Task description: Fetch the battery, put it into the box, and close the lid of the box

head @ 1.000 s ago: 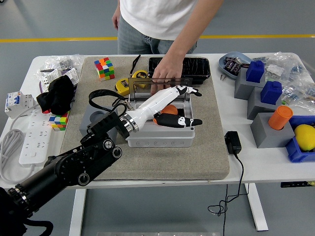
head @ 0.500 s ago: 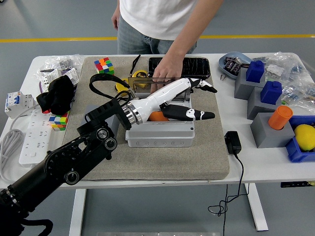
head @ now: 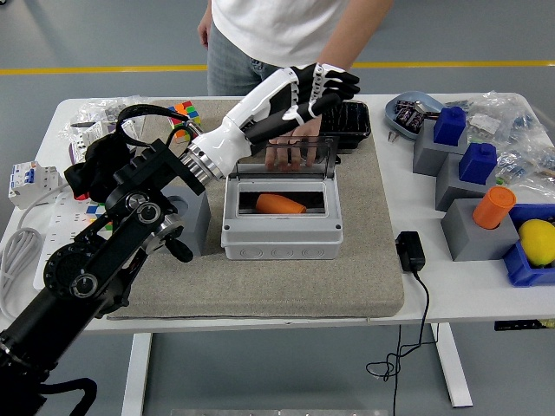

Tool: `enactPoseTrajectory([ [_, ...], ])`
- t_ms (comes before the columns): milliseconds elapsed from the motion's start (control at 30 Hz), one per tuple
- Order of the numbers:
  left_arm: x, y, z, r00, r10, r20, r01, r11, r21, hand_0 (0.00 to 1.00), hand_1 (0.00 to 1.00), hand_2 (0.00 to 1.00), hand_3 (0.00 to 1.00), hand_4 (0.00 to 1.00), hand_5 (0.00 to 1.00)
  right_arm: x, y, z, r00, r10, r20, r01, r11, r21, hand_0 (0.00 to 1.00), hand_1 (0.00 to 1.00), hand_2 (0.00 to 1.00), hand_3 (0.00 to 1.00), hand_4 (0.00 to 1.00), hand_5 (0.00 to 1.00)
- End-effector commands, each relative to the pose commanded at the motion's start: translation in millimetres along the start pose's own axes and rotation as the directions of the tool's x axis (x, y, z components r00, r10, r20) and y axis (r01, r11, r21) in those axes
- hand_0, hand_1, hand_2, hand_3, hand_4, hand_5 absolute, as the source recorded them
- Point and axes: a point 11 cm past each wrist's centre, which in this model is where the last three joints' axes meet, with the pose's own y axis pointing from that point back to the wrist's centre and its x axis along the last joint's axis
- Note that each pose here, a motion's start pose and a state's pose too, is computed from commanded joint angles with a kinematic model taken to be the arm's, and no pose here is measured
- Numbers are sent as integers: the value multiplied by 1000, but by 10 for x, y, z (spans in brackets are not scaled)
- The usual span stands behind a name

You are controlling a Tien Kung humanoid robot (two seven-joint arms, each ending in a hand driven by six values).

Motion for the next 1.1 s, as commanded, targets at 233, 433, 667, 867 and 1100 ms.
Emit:
enactPoseTrajectory([
  [233, 565, 52, -124, 941, 188, 281, -206, 978, 36, 997, 970, 896, 841, 998, 998, -7, 1, -4, 1000, 0, 0, 0, 1000, 1, 998, 940, 857, 863, 998, 998],
  [433, 751, 92, -262, 856, 145, 496, -252, 955, 156, 998, 998, 998, 939, 998, 998, 3, 0, -1, 1000, 2, 0, -2, 1000, -1, 998, 939, 857, 863, 998, 998],
  [667, 627, 114, -494, 716, -104, 690, -188, 924, 334, 998, 998, 994, 837, 998, 998, 14, -1, 4, 1000, 5, -3, -5, 1000, -2, 998, 939, 857, 863, 998, 998],
  [867, 539, 135, -571, 529, -258, 808, -159, 906, 393, 998, 998, 954, 779, 998, 998, 24, -2, 7, 1000, 7, -5, -7, 1000, -3, 998, 939, 858, 863, 998, 998],
  [1100, 496, 161, -590, 516, -294, 805, -134, 900, 414, 998, 998, 900, 670, 998, 998, 40, -4, 22, 1000, 10, -7, -10, 1000, -7, 998, 939, 858, 863, 998, 998],
])
